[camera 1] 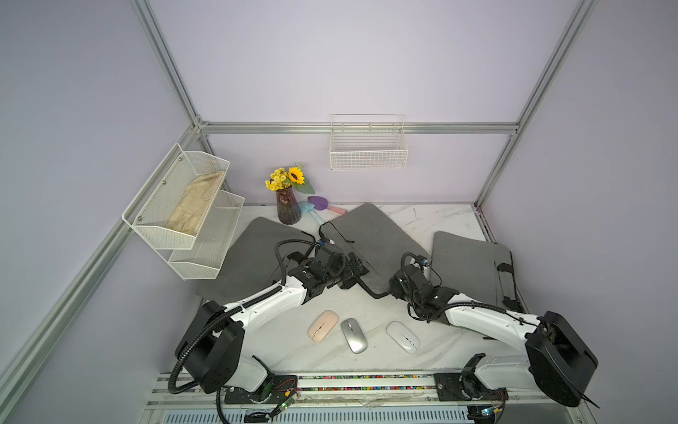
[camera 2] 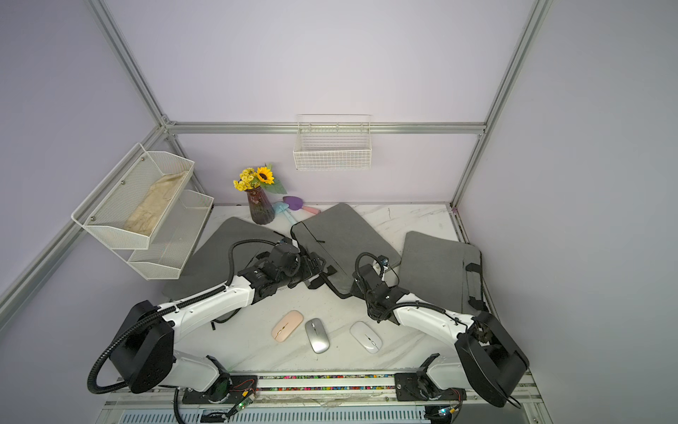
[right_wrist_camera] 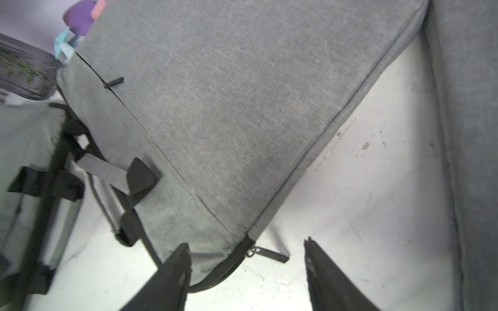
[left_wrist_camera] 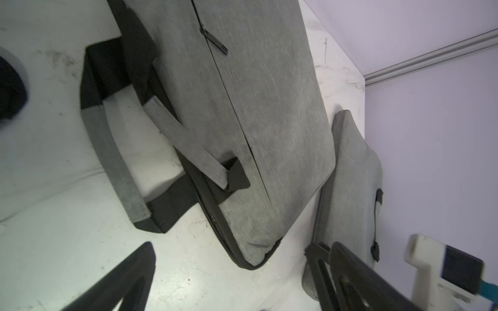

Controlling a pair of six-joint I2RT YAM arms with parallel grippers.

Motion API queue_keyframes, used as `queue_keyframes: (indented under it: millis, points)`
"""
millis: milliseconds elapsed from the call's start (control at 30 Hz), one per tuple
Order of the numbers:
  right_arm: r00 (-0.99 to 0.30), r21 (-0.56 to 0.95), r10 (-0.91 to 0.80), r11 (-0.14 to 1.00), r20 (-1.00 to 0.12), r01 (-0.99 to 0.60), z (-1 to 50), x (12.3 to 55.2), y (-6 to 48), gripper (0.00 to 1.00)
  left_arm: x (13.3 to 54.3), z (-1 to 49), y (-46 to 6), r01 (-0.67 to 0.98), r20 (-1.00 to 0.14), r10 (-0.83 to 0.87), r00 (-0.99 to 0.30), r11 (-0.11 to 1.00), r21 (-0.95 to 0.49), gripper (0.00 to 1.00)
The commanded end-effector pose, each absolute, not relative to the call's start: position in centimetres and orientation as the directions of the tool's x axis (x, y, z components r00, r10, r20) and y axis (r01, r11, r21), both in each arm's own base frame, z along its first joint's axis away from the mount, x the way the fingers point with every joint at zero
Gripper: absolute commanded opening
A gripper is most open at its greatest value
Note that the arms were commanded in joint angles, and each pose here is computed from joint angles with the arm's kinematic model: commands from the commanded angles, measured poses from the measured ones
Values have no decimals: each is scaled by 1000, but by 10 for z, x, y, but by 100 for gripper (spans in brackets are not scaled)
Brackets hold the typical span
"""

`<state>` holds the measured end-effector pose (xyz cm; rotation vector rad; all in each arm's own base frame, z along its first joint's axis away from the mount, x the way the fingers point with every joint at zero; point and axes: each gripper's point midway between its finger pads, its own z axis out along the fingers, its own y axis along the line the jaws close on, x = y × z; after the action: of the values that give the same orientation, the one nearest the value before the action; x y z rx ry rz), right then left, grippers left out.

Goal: Put the mouse into the laptop bag
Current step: Unzip the zipper on the zippered laptop bag, then open the zippered laptop bag at the center of the board.

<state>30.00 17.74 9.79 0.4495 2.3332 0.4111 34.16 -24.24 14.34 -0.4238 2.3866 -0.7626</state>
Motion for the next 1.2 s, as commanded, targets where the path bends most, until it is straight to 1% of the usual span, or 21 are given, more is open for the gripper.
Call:
queue_keyframes:
  millis: [0,67,133,200,333,533,700,733,833,1000,1167]
  points:
    - [-750,388,362,909,-553,153,89,276,185,88,355,123,-217,-146,-471,-402,-785,859,-491,97]
    - [-780,390,340,911,-526,135,82,261,192,95,368,112,-211,-172,-439,-402,-804,863,-475,95]
    - [-806,396,307,913,-506,99,77,247,204,97,378,100,-206,-181,-414,-393,-821,867,-464,93]
    - [-834,393,268,917,-482,68,72,234,215,97,387,88,-203,-195,-393,-393,-831,868,-457,91]
    - [-861,365,234,929,-452,60,65,211,219,97,403,84,-208,-177,-398,-371,-839,878,-445,91]
    - [-875,331,223,940,-429,77,62,192,202,97,414,100,-212,-161,-420,-370,-829,876,-454,91]
    - [-921,323,183,944,-343,67,40,167,193,97,417,114,-221,-137,-427,-370,-825,864,-485,91]
    - [-925,354,183,934,-334,57,39,166,199,97,418,115,-223,-132,-427,-367,-826,863,-487,91]
    - [-940,381,150,924,-306,24,38,155,207,97,423,110,-233,-124,-411,-358,-838,860,-495,88]
    - [-944,330,132,944,-303,26,38,144,195,97,429,103,-245,-129,-396,-351,-848,863,-489,82]
    - [-955,330,112,944,-275,15,29,133,192,97,432,97,-252,-135,-394,-342,-853,874,-466,72]
